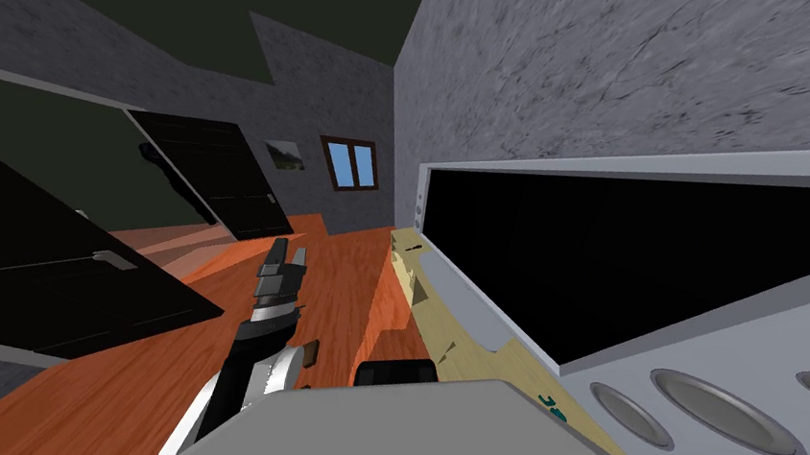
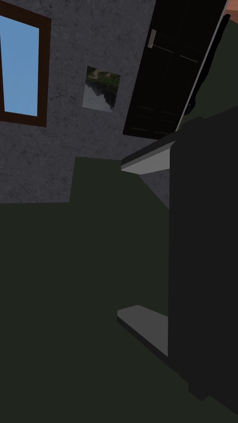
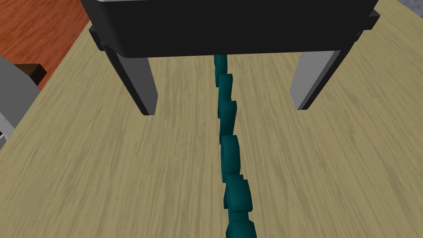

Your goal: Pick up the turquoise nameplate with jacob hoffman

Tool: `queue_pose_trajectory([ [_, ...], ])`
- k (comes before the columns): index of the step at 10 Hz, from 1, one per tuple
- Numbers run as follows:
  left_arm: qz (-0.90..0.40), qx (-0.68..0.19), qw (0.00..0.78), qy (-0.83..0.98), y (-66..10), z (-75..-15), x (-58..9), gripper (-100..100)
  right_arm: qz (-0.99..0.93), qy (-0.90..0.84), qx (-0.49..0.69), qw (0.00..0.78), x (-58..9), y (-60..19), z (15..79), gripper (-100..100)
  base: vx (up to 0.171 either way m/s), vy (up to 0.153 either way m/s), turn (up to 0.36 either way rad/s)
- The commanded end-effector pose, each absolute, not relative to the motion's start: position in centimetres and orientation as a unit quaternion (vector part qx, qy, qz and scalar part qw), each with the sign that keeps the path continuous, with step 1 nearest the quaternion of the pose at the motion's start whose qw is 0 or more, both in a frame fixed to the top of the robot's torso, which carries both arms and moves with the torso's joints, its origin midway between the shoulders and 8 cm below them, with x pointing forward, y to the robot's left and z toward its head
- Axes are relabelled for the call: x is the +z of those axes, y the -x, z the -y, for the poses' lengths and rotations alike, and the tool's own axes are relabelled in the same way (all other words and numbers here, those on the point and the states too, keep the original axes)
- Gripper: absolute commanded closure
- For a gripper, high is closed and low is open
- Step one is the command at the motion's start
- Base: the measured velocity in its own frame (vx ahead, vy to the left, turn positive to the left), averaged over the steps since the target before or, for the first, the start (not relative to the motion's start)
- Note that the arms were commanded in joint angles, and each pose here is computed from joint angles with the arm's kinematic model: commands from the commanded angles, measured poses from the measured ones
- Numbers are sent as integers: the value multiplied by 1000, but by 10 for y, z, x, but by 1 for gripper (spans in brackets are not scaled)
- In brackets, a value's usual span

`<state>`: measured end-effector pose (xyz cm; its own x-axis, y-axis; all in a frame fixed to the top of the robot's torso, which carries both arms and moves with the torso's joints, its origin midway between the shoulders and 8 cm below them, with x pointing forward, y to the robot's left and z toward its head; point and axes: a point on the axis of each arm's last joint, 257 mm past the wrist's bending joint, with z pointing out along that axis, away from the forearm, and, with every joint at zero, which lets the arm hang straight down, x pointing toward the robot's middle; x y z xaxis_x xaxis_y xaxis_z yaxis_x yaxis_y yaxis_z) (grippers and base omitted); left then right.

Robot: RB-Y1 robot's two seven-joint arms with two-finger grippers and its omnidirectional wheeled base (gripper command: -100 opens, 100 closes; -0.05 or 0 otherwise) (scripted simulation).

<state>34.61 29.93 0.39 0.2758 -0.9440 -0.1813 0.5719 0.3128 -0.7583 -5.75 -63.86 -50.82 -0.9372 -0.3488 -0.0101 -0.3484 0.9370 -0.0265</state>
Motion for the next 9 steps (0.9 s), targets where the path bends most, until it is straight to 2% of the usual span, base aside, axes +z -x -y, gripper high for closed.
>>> queue_pose_trajectory([
  [1,-320,-509,744,290,-346,-299,4,0,-984,176,-13,7,-511,59,635,-100,-5,-5,18],
  [2,-320,-509,744,290,-346,-299,4,0,-984,178,-12,7,-510,59,636,-100,0,0,0],
  [3,-320,-509,744,290,-346,-299,4,0,-984,177,-13,7,-511,58,636,100,0,0,0],
  [7,-320,-509,744,290,-346,-299,4,0,-984,178,-12,7,-511,59,636,100,0,0,0],
  [8,-320,-509,744,290,-346,-299,4,0,-984,178,-12,7,-511,59,636,0,0,0,0],
  [9,-320,-509,744,290,-346,-299,4,0,-984,180,-12,7,-499,56,645,100,17,19,-75],
])
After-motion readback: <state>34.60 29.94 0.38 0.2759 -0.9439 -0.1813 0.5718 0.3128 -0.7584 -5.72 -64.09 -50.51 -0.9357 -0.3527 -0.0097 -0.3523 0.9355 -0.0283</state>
